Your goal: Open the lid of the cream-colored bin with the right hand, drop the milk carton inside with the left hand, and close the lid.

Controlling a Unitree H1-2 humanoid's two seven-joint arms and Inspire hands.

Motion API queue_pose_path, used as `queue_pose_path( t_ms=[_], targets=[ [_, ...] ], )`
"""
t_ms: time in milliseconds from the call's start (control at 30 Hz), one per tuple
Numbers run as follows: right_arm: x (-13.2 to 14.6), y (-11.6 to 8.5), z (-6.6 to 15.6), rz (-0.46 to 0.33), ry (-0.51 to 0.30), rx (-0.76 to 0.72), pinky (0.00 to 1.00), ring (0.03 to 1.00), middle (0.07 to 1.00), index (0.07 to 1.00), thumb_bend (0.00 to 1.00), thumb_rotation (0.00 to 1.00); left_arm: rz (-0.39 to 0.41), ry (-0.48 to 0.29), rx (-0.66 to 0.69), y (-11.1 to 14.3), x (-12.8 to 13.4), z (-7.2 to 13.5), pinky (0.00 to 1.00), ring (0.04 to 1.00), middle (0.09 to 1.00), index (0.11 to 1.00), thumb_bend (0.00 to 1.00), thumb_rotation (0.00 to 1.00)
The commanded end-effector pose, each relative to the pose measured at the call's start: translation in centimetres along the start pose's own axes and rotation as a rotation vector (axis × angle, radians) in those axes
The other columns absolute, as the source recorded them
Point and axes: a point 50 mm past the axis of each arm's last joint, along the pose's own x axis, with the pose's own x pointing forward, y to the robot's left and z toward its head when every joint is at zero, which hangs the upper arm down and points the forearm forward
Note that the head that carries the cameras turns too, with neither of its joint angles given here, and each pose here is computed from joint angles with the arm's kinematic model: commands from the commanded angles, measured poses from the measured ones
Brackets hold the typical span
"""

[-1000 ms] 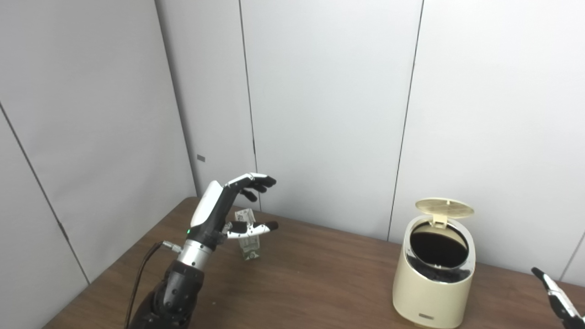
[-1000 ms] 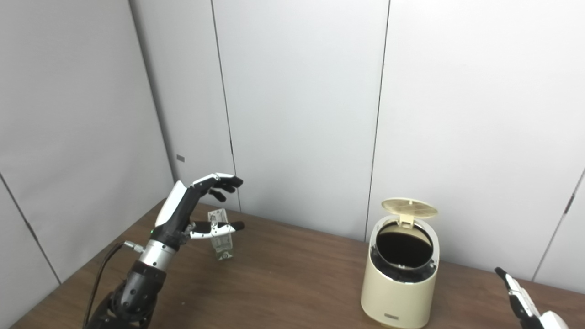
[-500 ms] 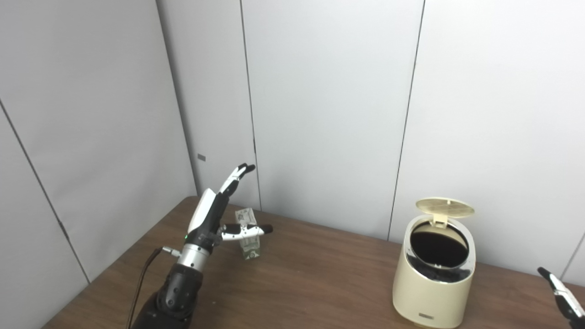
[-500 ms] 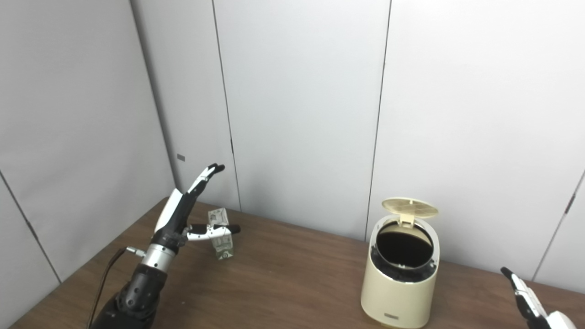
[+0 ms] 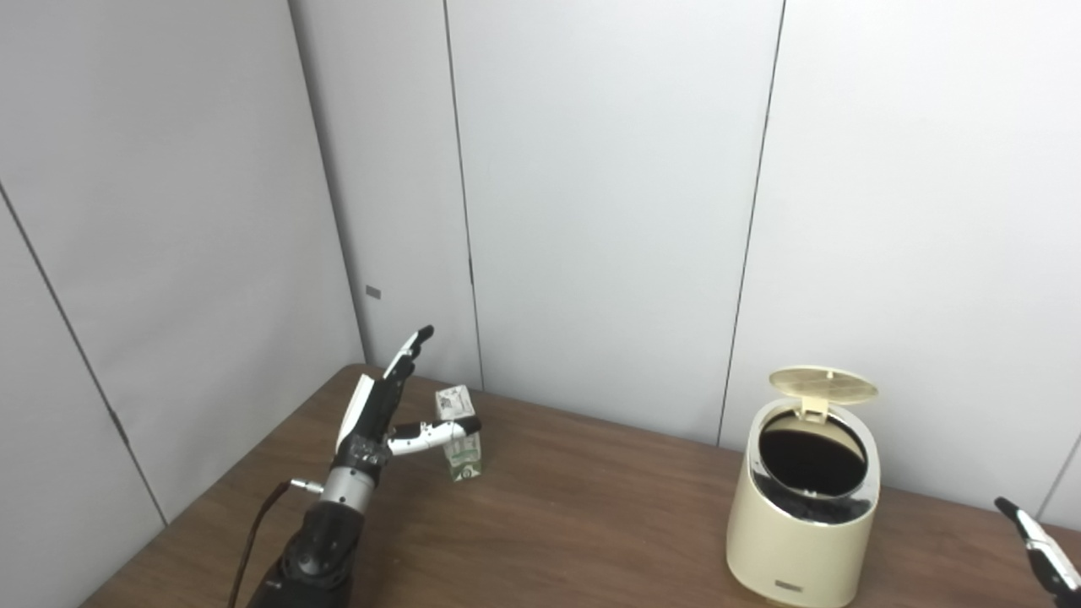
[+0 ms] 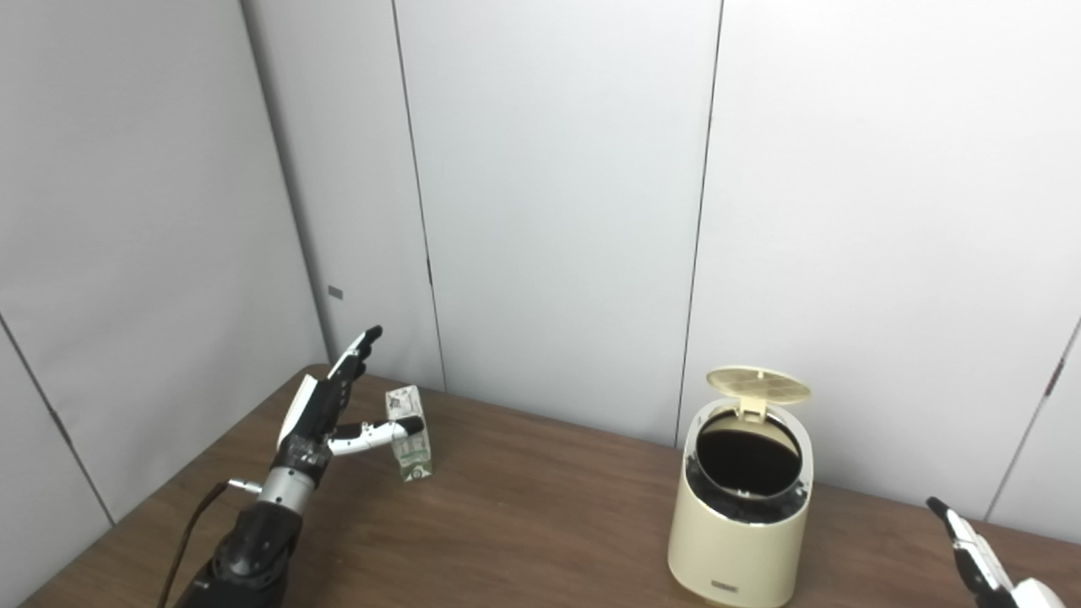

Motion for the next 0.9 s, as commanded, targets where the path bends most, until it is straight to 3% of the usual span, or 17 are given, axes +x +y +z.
queue_pose_path(
  t_ms=[0, 133, 267, 467, 500, 533, 633, 867],
  targets=[
    [1.1, -2.1, 1.1, -0.053, -0.081, -0.024, 0.00, 1.000, 1.000, 1.000, 1.00, 0.64, 0.037, -0.080, -0.015, 1.4, 2.2, 1.9, 1.00, 1.000, 1.000, 1.000, 0.91, 0.25],
    [1.0, -2.2, 0.8, -0.047, -0.077, -0.013, 0.00, 0.982, 1.000, 1.000, 1.00, 0.67, 0.034, -0.043, -0.031, 0.8, 2.3, 1.2, 0.91, 0.965, 1.000, 1.000, 0.95, 0.26],
    [1.0, -2.1, 0.7, -0.056, -0.079, -0.004, 0.00, 0.925, 1.000, 1.000, 1.00, 0.64, 0.014, -0.012, -0.004, 0.2, 2.6, 0.9, 0.86, 0.915, 0.995, 1.000, 0.94, 0.26],
    [0.7, -2.1, 0.7, -0.051, -0.071, 0.016, 0.00, 0.892, 1.000, 1.000, 1.00, 0.63, 0.026, 0.039, -0.009, -0.5, 2.8, 0.3, 0.86, 0.913, 0.977, 1.000, 0.96, 0.29],
    [0.7, -2.1, 0.7, -0.050, -0.068, 0.021, 0.13, 0.876, 1.000, 1.000, 1.00, 0.64, 0.028, 0.045, -0.009, -0.6, 2.8, 0.2, 0.86, 0.904, 0.964, 1.000, 0.96, 0.29],
    [0.6, -2.2, 0.7, -0.050, -0.067, 0.024, 0.17, 0.871, 1.000, 1.000, 1.00, 0.64, 0.031, 0.052, -0.013, -0.8, 2.8, 0.1, 0.86, 0.901, 0.959, 1.000, 0.96, 0.30],
    [0.5, -2.3, 0.5, -0.058, -0.070, 0.018, 0.03, 0.870, 1.000, 1.000, 1.00, 0.65, 0.031, 0.066, -0.013, -1.3, 2.5, -0.5, 0.80, 0.855, 0.919, 1.000, 0.92, 0.27],
    [0.0, -2.4, 0.3, -0.052, -0.066, 0.015, 0.00, 0.877, 1.000, 1.000, 1.00, 0.66, 0.024, 0.112, -0.037, -2.5, 2.1, -1.4, 0.80, 0.843, 0.904, 0.967, 0.88, 0.26]
  ],
)
